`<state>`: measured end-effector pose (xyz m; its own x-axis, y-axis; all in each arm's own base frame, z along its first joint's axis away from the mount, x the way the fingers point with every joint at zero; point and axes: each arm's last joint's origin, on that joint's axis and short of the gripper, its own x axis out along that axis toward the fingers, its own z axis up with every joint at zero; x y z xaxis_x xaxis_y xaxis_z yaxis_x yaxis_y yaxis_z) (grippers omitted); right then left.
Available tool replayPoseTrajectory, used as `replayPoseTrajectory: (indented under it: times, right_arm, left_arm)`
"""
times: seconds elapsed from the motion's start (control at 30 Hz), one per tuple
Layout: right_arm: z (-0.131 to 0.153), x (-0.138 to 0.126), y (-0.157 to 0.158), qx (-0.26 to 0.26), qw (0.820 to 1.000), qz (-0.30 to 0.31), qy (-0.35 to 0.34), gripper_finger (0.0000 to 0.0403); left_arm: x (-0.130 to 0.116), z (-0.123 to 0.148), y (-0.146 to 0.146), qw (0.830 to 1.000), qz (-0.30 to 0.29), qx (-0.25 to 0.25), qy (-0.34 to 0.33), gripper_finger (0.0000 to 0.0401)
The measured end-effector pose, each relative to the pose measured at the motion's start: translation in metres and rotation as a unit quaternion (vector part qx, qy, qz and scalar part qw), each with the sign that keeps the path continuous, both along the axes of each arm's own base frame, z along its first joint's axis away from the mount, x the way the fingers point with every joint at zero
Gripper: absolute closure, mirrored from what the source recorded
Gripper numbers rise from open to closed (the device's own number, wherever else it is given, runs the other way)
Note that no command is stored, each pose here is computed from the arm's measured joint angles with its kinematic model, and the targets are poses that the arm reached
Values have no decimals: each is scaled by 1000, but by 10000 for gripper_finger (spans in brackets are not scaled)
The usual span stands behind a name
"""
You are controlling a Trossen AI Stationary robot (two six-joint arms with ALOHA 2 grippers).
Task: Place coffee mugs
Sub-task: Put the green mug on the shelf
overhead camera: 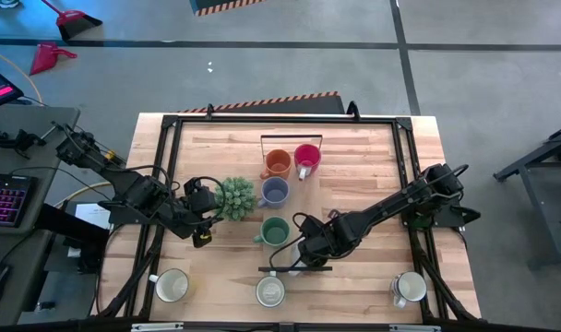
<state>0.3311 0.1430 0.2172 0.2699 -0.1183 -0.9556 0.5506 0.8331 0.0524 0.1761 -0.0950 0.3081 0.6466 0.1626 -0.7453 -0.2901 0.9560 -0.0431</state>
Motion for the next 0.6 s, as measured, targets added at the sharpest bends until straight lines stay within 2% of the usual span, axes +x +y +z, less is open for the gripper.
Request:
replayPoseTrajectory:
  times: [0.23, 0.6]
  right_arm:
    - [0, 0, 0, 1, 1000, 4, 1, 398]
    - [0, 0, 0, -6, 1000, 3, -1, 317]
  left_arm:
    - [0, 0, 0, 1000, 0, 0, 0, 240]
    - [0, 0, 0, 1000, 0, 0, 0, 240]
